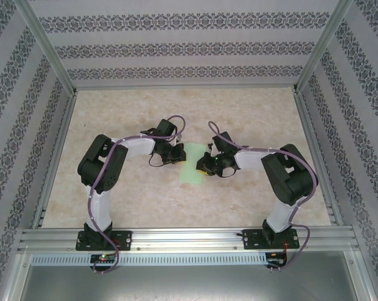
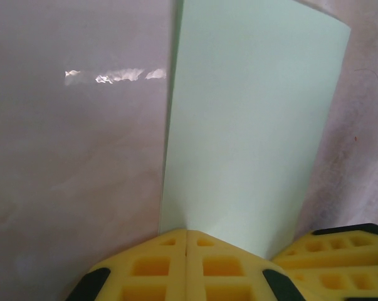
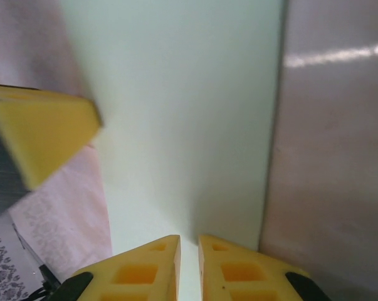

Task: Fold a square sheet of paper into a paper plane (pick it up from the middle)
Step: Fold the square sheet of paper in half at the center of the table.

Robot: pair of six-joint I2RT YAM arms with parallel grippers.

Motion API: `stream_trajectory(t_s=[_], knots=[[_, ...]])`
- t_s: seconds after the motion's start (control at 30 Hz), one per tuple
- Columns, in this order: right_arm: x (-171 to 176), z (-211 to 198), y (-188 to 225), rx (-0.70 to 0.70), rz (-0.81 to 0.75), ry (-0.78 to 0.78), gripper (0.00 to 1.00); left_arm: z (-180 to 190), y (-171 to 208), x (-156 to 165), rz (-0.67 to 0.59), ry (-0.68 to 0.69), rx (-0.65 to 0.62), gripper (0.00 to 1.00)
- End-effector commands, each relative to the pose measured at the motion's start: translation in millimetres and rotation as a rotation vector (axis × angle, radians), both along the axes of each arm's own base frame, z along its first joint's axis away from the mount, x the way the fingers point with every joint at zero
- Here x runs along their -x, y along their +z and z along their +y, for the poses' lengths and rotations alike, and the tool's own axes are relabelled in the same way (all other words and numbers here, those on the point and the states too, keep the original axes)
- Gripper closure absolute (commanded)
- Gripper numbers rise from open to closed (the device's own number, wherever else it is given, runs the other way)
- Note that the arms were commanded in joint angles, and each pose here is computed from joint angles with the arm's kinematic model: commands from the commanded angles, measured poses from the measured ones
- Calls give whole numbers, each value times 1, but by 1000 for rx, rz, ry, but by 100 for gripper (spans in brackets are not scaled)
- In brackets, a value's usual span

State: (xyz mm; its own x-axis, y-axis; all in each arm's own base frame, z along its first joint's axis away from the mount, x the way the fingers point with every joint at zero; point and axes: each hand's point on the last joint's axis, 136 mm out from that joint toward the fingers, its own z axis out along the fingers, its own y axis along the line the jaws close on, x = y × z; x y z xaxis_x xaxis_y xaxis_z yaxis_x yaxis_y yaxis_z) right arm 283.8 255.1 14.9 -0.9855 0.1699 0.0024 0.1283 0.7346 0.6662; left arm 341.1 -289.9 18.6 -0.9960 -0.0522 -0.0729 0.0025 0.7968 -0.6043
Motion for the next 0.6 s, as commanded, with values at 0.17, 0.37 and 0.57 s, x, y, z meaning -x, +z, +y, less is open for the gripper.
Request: stream_trajectory(t_s=[0.17,0.37,0.57], knots=[[6,4,22,-30,-59,13,84,22,-27,24,88,10,-126,100],[26,10,22,-53,-40,38,84,22,-27,22,85,9,-127,100],[42,8,-4,-9,11,38,84,22,-27,24,88,11,-127,100]])
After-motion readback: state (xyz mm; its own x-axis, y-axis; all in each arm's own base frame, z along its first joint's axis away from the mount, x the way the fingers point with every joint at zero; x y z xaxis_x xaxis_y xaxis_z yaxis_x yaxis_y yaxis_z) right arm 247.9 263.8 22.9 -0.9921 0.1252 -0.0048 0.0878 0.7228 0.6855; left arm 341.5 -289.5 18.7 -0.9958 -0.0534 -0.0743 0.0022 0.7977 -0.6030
